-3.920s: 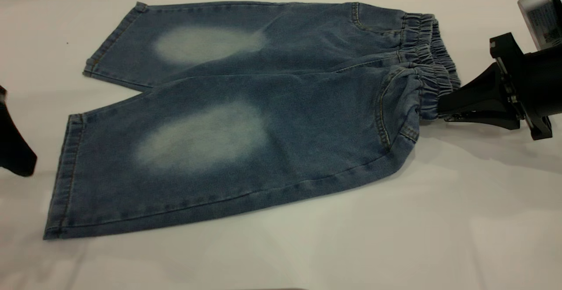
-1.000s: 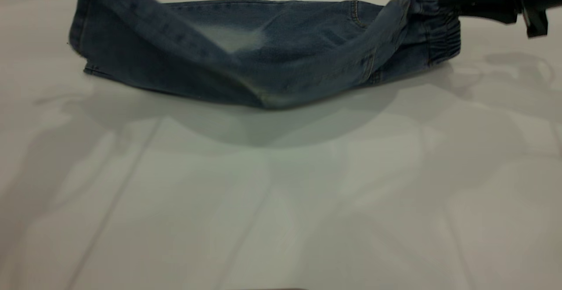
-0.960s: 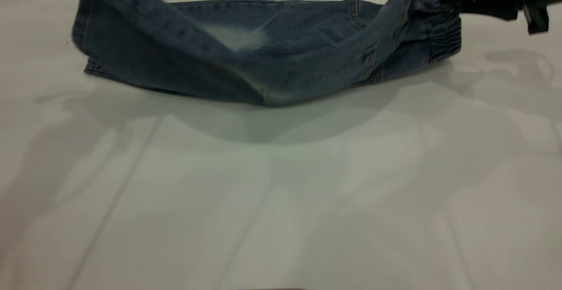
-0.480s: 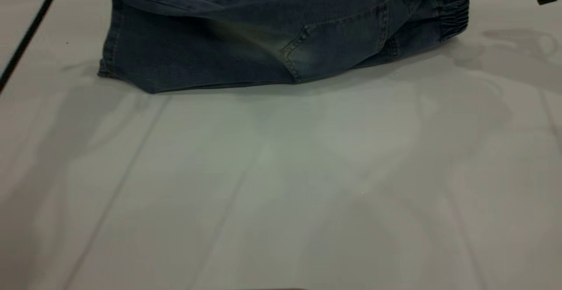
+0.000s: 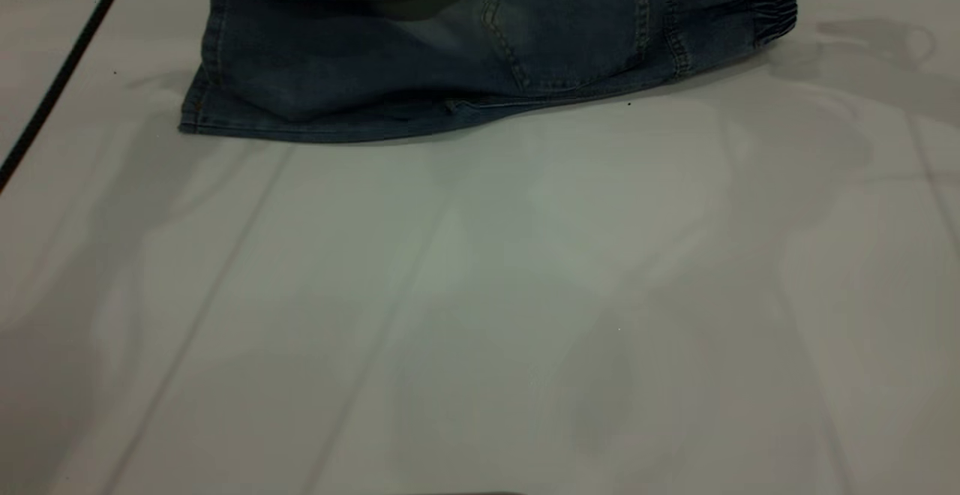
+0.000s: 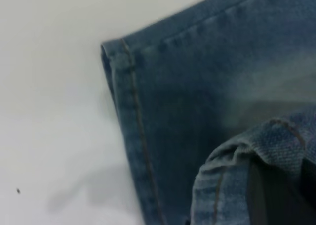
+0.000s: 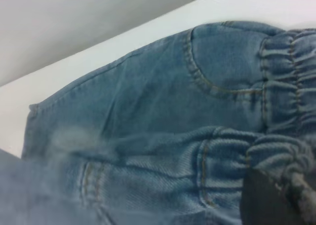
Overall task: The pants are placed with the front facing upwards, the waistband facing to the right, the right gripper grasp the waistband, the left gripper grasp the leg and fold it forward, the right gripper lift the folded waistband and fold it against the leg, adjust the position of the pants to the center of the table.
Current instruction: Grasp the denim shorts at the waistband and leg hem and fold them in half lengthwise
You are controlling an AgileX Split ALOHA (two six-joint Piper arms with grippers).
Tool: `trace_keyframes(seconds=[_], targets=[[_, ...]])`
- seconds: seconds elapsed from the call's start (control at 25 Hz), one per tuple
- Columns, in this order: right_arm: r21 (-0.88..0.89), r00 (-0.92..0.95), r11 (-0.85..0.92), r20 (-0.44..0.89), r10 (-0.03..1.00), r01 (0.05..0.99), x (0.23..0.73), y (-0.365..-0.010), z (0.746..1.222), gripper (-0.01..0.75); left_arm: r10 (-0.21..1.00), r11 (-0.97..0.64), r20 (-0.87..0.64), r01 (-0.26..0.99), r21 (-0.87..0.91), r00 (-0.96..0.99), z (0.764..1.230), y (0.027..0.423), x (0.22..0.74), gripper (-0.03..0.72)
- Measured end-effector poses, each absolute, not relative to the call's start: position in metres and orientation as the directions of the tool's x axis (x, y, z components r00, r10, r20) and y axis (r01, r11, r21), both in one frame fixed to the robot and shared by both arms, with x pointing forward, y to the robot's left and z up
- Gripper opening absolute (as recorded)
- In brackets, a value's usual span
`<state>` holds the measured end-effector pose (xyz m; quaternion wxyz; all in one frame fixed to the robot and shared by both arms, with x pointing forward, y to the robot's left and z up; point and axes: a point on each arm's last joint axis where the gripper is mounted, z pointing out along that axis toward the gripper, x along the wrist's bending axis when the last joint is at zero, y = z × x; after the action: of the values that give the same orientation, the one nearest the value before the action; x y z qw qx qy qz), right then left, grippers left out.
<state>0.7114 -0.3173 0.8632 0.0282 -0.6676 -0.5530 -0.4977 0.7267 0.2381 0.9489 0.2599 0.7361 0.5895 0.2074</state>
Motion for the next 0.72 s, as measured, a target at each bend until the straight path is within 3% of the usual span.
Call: trace_keyframes(seconds=[0.2, 0.32, 0.48, 0.56, 0.72], targets=[[0.525, -0.110, -0.377, 0.680, 0.725, 0.763, 0.720, -0.319, 0.842, 0.040, 0.971, -0.211, 0.056, 0.727, 0.653, 0.232, 0.927, 0.240, 0.737, 0.050], [0.539, -0.115, -0.374, 0.670, 0.733, 0.755, 0.722, -0.320, 0.837, 0.092, 0.966, -0.238, 0.084, 0.713, 0.659, 0.244, 0.920, 0.240, 0.739, 0.050], [0.550, -0.120, -0.383, 0.671, 0.732, 0.742, 0.723, -0.322, 0.839, 0.298, 0.959, -0.266, 0.109, 0.695, 0.668, 0.261, 0.915, 0.241, 0.742, 0.062], [0.550, -0.118, -0.385, 0.671, 0.732, 0.741, 0.723, -0.323, 0.839, 0.442, 0.953, -0.287, 0.127, 0.681, 0.674, 0.275, 0.915, 0.240, 0.743, 0.083], [0.510, -0.075, -0.430, 0.705, 0.706, 0.745, 0.722, -0.332, 0.839, 0.655, 0.946, -0.311, 0.150, 0.662, 0.682, 0.289, 0.918, 0.241, 0.745, 0.198]])
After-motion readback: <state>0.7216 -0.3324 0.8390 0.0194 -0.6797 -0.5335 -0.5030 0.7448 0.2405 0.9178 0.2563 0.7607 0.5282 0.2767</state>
